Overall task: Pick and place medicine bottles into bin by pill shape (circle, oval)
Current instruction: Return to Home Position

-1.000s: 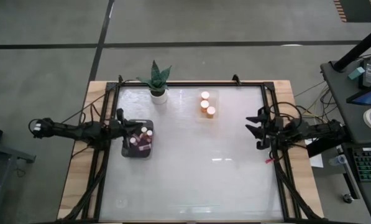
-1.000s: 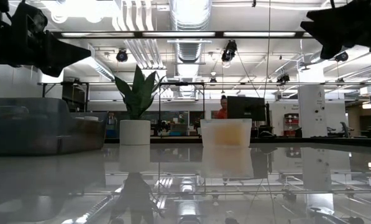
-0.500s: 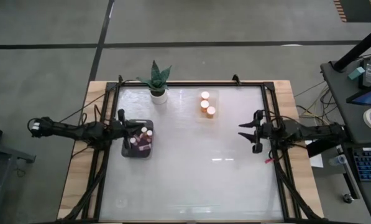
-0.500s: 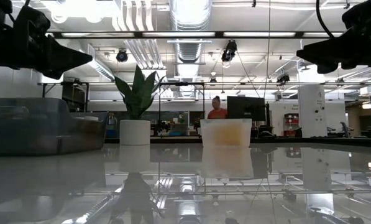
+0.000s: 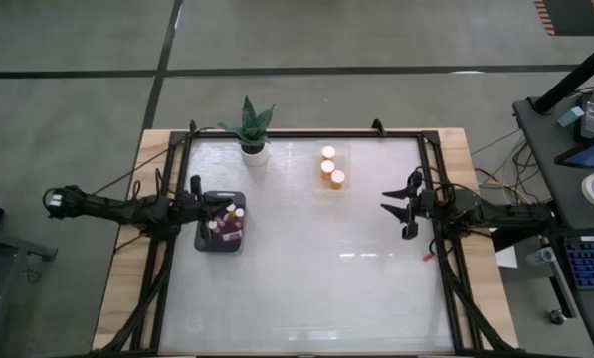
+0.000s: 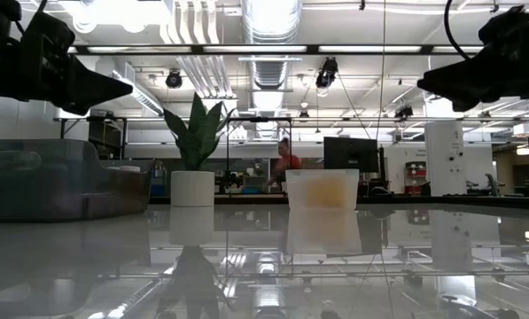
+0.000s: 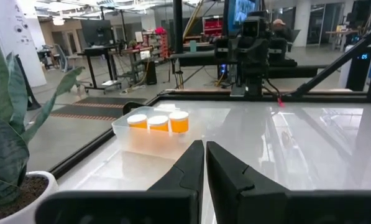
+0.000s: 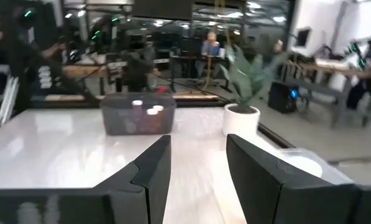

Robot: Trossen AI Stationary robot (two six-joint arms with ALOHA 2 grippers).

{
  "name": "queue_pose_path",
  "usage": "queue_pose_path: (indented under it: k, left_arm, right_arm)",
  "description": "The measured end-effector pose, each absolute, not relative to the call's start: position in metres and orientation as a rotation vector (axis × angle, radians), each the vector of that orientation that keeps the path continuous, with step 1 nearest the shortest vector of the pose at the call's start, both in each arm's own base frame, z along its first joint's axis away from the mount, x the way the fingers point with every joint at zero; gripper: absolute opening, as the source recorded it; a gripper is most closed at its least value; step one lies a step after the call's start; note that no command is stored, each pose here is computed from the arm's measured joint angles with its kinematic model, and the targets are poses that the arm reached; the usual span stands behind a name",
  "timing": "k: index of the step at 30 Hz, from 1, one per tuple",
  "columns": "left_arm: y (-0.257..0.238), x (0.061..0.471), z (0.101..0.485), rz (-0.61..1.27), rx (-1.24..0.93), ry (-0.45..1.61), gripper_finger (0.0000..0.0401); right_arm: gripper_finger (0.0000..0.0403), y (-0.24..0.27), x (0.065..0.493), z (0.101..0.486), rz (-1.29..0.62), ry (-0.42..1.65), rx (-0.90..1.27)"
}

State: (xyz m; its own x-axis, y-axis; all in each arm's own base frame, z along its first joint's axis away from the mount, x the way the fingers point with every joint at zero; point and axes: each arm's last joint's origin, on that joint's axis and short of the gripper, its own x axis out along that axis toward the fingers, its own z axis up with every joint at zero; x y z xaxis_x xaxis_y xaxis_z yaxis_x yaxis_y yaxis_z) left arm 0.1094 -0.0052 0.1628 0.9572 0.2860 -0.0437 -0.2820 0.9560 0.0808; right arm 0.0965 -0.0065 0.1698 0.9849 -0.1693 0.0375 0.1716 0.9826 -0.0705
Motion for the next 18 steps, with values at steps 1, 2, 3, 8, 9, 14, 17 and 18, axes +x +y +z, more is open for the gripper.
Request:
queue_pose_path:
  k: [1,2,3,8,9,14,17,18]
  left_arm:
    - [-0.0052,0.1095,0.1626,0.288,0.075,0.057,0.0002]
    - [-0.0052,0.1096,0.1624,0.288,0.076,0.059,0.0002]
    - [-0.0052,0.1097,0.1622,0.288,0.076,0.061,0.0002]
    - [-0.0052,0.1099,0.1619,0.288,0.077,0.065,0.0002]
    - [-0.0052,0.1099,0.1619,0.288,0.077,0.065,0.0002]
    - [-0.0053,0.1100,0.1618,0.288,0.078,0.066,0.0002]
    - [-0.0053,0.1102,0.1615,0.288,0.079,0.069,0.0002]
    - [-0.0053,0.1102,0.1615,0.288,0.078,0.069,0.0002]
  right_arm:
    - [0.0148,-0.0080,0.0964,0.1698,-0.187,-0.033,-0.046]
    - [0.0148,-0.0097,0.0963,0.1698,-0.204,-0.035,-0.024]
    - [0.0148,-0.0110,0.0961,0.1698,-0.218,-0.037,-0.007]
    - [0.0148,-0.0130,0.0959,0.1702,-0.240,-0.043,0.001]
    - [0.0148,-0.0130,0.0959,0.1703,-0.240,-0.044,0.002]
    - [0.0148,-0.0130,0.0959,0.1703,-0.240,-0.045,0.002]
    - [0.0148,-0.0130,0.0959,0.1703,-0.240,-0.045,0.002]
    - [0.0148,-0.0129,0.0959,0.1704,-0.238,-0.046,0.002]
